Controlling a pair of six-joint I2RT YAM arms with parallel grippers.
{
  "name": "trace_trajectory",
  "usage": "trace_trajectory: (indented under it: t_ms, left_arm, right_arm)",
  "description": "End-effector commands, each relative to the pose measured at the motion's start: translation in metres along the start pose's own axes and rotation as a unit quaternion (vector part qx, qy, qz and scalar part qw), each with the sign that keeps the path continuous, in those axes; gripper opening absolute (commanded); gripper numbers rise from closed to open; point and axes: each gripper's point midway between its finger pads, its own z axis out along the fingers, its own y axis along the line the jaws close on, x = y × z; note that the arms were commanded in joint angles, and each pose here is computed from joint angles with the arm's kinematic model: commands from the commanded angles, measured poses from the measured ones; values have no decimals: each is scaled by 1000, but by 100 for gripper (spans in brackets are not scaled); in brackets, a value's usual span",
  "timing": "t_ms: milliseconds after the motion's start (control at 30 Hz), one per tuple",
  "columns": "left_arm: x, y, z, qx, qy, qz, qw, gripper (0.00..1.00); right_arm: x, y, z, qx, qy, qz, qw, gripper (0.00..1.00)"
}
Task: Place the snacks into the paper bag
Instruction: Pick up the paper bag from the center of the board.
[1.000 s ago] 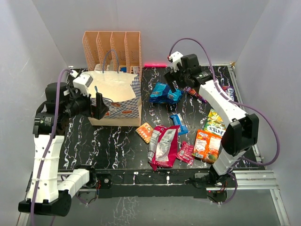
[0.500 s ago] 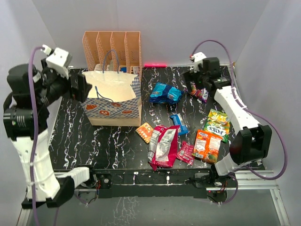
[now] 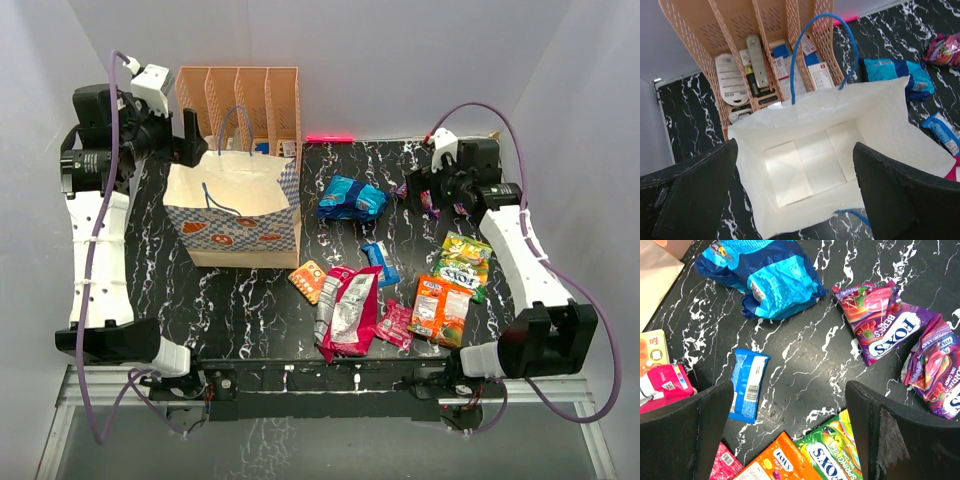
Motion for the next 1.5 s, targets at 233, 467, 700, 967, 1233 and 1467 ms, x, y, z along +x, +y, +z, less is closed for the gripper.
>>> trace_trajectory:
  t_ms: [233, 467, 700, 967, 1233, 1467]
  left_arm:
    - [-35, 10, -8, -38, -90, 11, 995, 98]
    - [-33, 21, -1, -57, -82, 11, 995, 98]
    - [-22, 26, 15, -55, -59, 7, 997, 99]
    - [-24, 30, 23, -57, -64, 16, 996, 98]
    - [-29, 36, 18, -75, -77, 33, 994, 98]
    - [-29, 33, 14, -74, -84, 40, 993, 98]
  right_arm:
    - [12, -72, 5, 171, 20, 2, 985, 98]
    - [27, -104, 24, 186, 56, -2, 981, 98]
    - [37, -64, 45, 60, 66, -23, 996, 97]
    - [31, 11, 121, -69, 72, -78, 992, 96]
    - [35, 42, 184, -88, 102, -119, 984, 94]
    - [41, 44, 201, -71, 106, -145, 981, 89]
